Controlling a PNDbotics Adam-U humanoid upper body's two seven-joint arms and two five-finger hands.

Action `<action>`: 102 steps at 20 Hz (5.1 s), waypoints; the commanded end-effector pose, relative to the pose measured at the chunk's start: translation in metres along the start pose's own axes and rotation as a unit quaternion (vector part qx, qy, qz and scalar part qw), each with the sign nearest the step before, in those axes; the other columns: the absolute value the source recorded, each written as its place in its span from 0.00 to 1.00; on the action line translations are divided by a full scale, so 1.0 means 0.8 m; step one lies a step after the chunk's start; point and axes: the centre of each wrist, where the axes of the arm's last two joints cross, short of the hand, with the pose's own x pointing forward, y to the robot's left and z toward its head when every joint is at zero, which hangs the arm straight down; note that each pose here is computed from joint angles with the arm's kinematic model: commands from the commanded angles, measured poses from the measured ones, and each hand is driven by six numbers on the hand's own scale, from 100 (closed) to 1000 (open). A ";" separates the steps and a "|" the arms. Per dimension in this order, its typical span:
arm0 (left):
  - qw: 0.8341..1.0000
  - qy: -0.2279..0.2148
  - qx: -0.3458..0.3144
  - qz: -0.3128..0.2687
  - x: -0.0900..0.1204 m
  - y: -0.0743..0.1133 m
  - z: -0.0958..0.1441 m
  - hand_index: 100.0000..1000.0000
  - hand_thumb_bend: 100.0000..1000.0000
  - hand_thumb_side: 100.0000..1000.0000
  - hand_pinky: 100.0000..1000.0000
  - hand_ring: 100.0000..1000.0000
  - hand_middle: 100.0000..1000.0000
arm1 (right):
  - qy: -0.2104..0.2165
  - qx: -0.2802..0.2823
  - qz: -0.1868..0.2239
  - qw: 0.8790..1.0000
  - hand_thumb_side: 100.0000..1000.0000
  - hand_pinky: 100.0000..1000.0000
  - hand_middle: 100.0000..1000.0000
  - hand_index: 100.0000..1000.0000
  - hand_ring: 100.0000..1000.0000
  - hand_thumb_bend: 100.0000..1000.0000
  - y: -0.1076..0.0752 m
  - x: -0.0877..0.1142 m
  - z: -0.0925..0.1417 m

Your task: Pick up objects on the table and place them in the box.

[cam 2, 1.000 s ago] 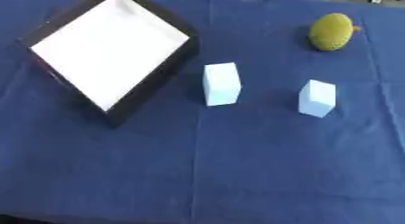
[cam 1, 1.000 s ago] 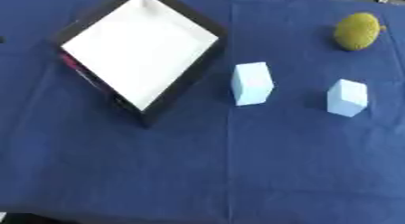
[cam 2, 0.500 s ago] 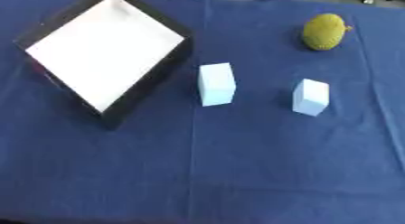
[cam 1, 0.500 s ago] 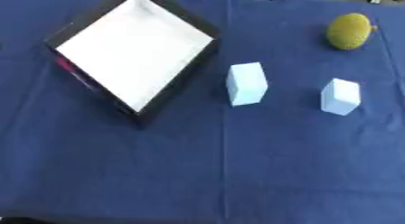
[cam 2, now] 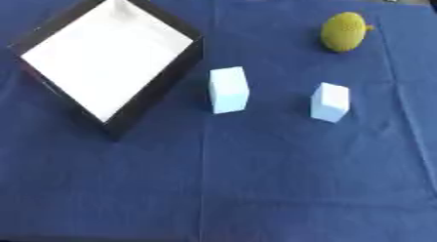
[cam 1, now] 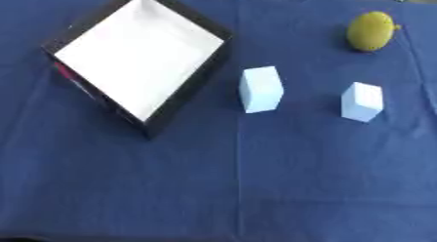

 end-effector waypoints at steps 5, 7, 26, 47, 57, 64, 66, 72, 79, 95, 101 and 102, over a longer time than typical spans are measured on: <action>0.999 -0.026 -0.025 -0.025 0.007 0.019 -0.004 0.76 0.00 0.58 0.52 0.75 0.76 | -0.121 0.164 0.103 0.974 0.28 1.00 0.80 0.90 0.87 0.00 0.000 0.014 -0.022; 0.999 -0.027 -0.026 -0.025 0.007 0.020 -0.004 0.76 0.00 0.58 0.52 0.75 0.75 | -0.121 0.174 0.098 0.972 0.27 1.00 0.80 0.90 0.87 0.00 0.006 0.015 -0.025; 0.999 -0.015 -0.039 -0.022 0.004 0.016 -0.002 0.75 0.00 0.59 0.52 0.74 0.75 | -0.139 0.236 0.072 0.959 0.43 1.00 0.80 0.90 0.88 0.00 0.068 0.038 -0.070; 0.998 0.007 -0.052 -0.032 -0.002 0.021 0.005 0.74 0.00 0.60 0.52 0.74 0.74 | -0.134 0.270 0.044 0.952 0.65 1.00 0.77 0.89 0.89 0.36 0.102 0.073 -0.054; 0.998 0.013 -0.054 -0.035 -0.003 0.022 0.007 0.73 0.00 0.60 0.51 0.73 0.73 | -0.072 0.268 0.016 0.960 0.67 1.00 0.78 0.91 0.91 0.27 0.118 0.049 -0.033; 0.998 0.022 -0.057 -0.034 -0.007 0.020 0.010 0.72 0.00 0.60 0.51 0.73 0.72 | -0.036 0.277 -0.006 0.960 0.69 1.00 0.78 0.92 0.91 0.34 0.134 0.030 -0.017; 0.997 0.028 -0.059 -0.033 -0.010 0.019 0.012 0.72 0.00 0.60 0.51 0.73 0.72 | -0.029 0.273 -0.007 0.962 0.68 1.00 0.79 0.92 0.91 0.32 0.136 0.023 -0.015; 0.997 0.040 -0.066 -0.030 -0.014 0.017 0.015 0.71 0.00 0.60 0.51 0.72 0.72 | -0.068 0.251 0.025 0.965 0.59 1.00 0.80 0.93 0.92 0.40 0.137 0.014 -0.014; 0.996 0.043 -0.065 -0.036 -0.015 0.020 0.018 0.71 0.00 0.60 0.51 0.76 0.74 | -0.083 0.259 0.042 0.961 0.43 1.00 0.81 0.95 0.94 0.39 0.142 0.005 -0.007; 0.996 0.043 -0.068 -0.043 -0.013 0.021 0.018 0.69 0.00 0.61 0.51 0.77 0.73 | -0.082 0.286 0.033 0.954 0.63 1.00 0.81 0.95 0.94 0.40 0.170 0.016 -0.038; 0.996 0.045 -0.070 -0.044 -0.013 0.022 0.018 0.69 0.00 0.61 0.51 0.77 0.73 | -0.080 0.286 0.032 0.954 0.65 1.00 0.82 0.95 0.95 0.39 0.174 0.018 -0.043; 0.996 0.045 -0.070 -0.045 -0.013 0.022 0.018 0.69 0.00 0.61 0.51 0.77 0.73 | -0.079 0.287 0.032 0.954 0.65 1.00 0.82 0.95 0.95 0.39 0.176 0.018 -0.043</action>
